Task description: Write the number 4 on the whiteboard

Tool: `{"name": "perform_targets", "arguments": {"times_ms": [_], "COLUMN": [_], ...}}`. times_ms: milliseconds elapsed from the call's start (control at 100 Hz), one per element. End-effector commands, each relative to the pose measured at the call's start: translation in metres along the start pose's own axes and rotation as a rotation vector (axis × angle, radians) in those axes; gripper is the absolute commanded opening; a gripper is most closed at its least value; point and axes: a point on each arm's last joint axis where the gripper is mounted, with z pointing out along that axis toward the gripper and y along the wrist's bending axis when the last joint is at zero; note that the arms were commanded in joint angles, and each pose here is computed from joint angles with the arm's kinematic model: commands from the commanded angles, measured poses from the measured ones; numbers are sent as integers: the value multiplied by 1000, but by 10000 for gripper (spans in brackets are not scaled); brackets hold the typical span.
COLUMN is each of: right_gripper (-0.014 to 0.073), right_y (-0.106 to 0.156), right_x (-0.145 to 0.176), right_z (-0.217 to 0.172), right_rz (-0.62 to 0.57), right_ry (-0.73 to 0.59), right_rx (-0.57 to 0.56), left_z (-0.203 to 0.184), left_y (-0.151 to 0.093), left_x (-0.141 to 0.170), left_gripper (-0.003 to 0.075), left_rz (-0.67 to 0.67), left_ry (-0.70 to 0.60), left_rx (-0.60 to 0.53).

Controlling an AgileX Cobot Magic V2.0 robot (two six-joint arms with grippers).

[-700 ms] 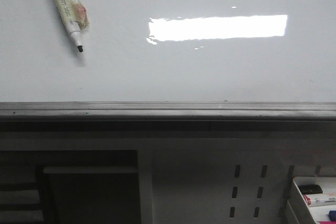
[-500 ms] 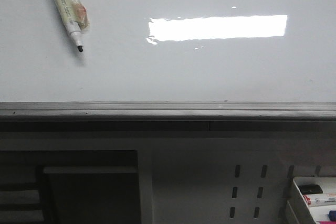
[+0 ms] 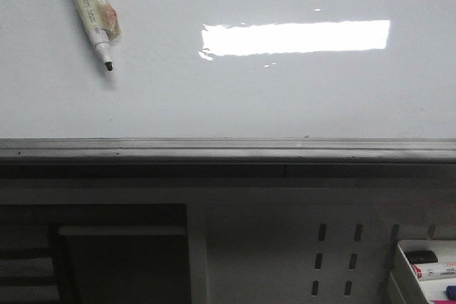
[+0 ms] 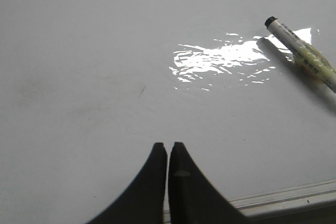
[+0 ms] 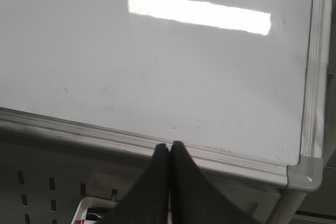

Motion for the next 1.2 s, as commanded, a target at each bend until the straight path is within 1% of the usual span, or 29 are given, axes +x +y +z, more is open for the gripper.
{"name": "perform_targets", "arguments": {"times_ms": [0, 400, 450, 530, 660, 720, 780, 870, 930, 980, 1050, 1110, 1120, 1150, 1190], "right_gripper": [-66, -66, -66, -66, -66, -66, -66, -66, -66, -66, -66, -66, -66, -66, -64], "right_y": [0, 0, 0, 0, 0, 0, -1, -1, -1, -1, -2, -2, -2, -2, -1], "right_x": [-2, -2, -2, -3, -4, -5, -7, -8, -8, -8, -9, -9, -9, -11, -14], "right_z": [0, -1, -1, -1, -1, -1, -1, -1, -1, -1, -1, -1, -1, -2, -3], "right_rz": [-9, -9, -7, 32, 104, 159, 231, 273, 308, 382, 523, 653, 653, 687, 690], "right_ry": [-81, -87, -89, -95, -109, -126, -149, -154, -158, -160, -170, -170, -170, -175, -168], "right_rx": [21, 22, 22, 18, 12, 10, 9, 7, 5, -1, -10, -21, -21, -25, -39], "left_z": [-2, -2, -2, -2, -2, -2, -2, -2, -2, -2, -2, -2, -2, -2, -2], "left_y": [1, 1, 1, 2, 2, 2, 2, 3, 3, 4, 5, 7, 7, 8, 8], "left_x": [1, 1, 1, 1, 1, 1, 2, 3, 3, 3, 3, 2, 2, 1, -1], "left_gripper": [-20, -20, -20, -20, -20, -20, -20, -20, -20, -20, -20, -20, -20, -20, -20], "left_rz": [-21, -21, -45, -120, -154, -175, -225, -364, -434, -498, -579, -700, -700, -756, -789], "left_ry": [-71, -71, -71, -70, -69, -71, -65, -62, -61, -65, -75, -84, -84, -87, -92], "left_rx": [-22, -22, -23, -27, -28, -30, -30, -36, -39, -44, -55, -68, -67, -69, -69]}}
